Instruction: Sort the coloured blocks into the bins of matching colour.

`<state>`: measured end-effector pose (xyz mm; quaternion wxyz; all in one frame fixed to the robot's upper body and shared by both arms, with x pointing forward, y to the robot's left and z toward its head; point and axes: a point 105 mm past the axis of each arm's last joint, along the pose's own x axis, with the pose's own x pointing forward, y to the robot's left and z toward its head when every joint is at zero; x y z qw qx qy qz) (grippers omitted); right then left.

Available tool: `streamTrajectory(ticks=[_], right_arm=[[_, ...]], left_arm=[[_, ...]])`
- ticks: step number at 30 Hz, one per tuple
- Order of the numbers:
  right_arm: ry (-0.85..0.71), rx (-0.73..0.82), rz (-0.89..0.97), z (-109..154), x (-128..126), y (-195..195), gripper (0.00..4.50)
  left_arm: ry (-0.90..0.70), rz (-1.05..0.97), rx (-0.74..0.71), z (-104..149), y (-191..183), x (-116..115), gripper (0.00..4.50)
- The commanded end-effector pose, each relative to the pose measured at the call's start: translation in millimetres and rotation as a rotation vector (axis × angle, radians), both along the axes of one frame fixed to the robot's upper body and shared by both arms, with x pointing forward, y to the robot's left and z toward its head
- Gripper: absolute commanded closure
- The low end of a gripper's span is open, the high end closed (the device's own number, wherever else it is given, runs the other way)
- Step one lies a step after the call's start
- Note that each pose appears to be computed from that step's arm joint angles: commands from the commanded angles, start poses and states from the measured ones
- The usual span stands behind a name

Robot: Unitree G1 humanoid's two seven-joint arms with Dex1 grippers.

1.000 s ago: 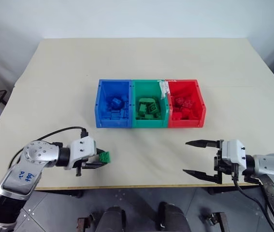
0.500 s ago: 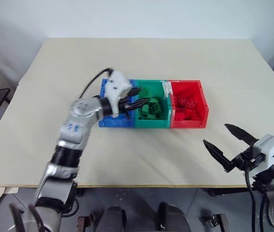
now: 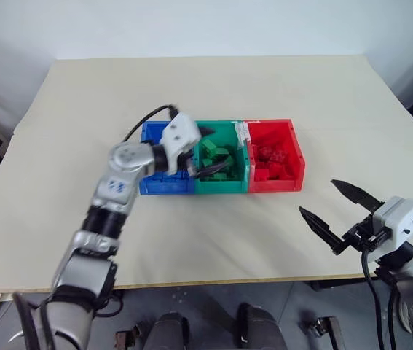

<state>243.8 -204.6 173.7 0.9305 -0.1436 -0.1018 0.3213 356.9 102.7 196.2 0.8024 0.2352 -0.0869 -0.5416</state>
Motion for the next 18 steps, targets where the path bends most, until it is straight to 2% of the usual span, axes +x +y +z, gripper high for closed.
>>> streamTrajectory(ticks=[1, 3, 6, 9, 13, 18], right_arm=[[-0.019, -0.041, 0.058, 4, 0, -4, 0.00], [-0.006, -0.094, 0.119, -1, 1, -5, 0.00], [0.016, -0.189, 0.195, -10, 4, -7, 0.00], [0.033, -0.207, 0.264, -10, 7, -6, 0.00], [0.062, -0.217, 0.326, -13, 9, -3, 0.00], [0.078, -0.209, 0.375, -16, 15, 3, 0.00]], left_arm=[[-0.040, 0.007, -0.029, 15, 50, -30, 0.12], [0.011, 0.067, 0.025, 1, 84, -47, 0.12], [0.078, 0.196, 0.026, -11, 120, -60, 0.12], [0.151, 0.287, 0.056, -31, 145, -75, 0.12], [0.153, 0.338, 0.027, -38, 150, -85, 0.12], [0.108, 0.339, 0.018, -37, 137, -85, 0.12]])
